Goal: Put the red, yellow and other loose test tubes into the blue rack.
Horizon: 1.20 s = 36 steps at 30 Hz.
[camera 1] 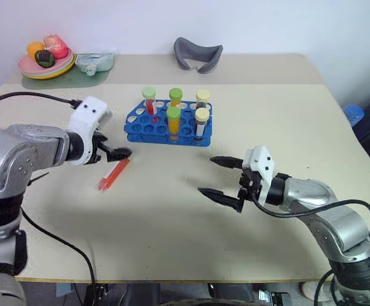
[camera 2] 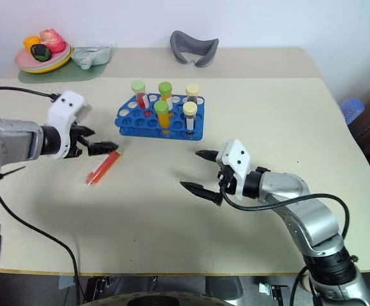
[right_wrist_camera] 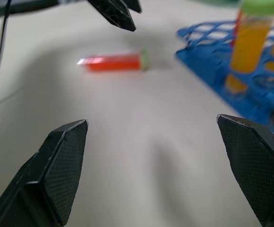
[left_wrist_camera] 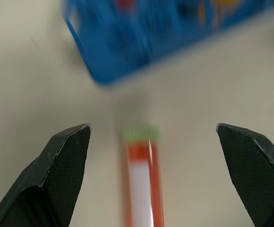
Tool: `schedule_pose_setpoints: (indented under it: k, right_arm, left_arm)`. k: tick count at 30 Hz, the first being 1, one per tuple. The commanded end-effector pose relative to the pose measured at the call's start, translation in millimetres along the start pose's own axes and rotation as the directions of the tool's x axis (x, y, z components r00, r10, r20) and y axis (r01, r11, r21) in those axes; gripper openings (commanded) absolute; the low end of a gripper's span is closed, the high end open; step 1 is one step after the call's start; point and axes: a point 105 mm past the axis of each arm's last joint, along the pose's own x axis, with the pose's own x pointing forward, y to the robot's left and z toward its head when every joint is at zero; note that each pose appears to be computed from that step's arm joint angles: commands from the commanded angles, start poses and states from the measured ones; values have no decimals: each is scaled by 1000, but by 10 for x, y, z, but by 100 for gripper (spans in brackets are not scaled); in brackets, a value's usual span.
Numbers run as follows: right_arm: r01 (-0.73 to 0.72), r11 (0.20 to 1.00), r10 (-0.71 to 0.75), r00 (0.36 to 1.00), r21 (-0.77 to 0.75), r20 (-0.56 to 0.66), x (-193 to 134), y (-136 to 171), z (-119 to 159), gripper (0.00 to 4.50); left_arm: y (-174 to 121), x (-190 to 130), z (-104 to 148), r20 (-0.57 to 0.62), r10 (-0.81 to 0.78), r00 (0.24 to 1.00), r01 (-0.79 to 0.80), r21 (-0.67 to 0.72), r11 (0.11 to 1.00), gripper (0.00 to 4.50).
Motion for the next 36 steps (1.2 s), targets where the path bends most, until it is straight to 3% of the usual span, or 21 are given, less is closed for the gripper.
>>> schedule_pose_setpoints:
  k: [1, 13, 23, 26, 31, 36]
  right_arm:
    - [-30, 999, 31, 999, -38, 19, -10, 25, 65, 450]
    - [-79, 995, 78, 997, -64, -18, 3, 180, -4, 450]
    - [-81, 995, 81, 997, -50, -4, 29, 281, -28, 450]
    - [-83, 995, 83, 997, -48, -1, 45, 275, -26, 450]
    - [-88, 995, 89, 996, -48, 4, 67, 262, -17, 450]
    - [-96, 994, 96, 995, -47, 9, 81, 268, -6, 450]
  left_arm:
    - [42, 120, -106, -124, 8, 992, -10, -14, 1000, 437]
    - [193, 449, -179, -277, 14, 961, -17, -7, 1000, 437]
    - [216, 495, -210, -337, -33, 941, 18, -48, 999, 437]
    - [223, 496, -242, -354, -34, 935, 21, -41, 999, 359]
    - [228, 498, -271, -365, -27, 931, 19, -26, 999, 112]
    - [272, 474, -290, -362, -16, 932, 7, -25, 1000, 112]
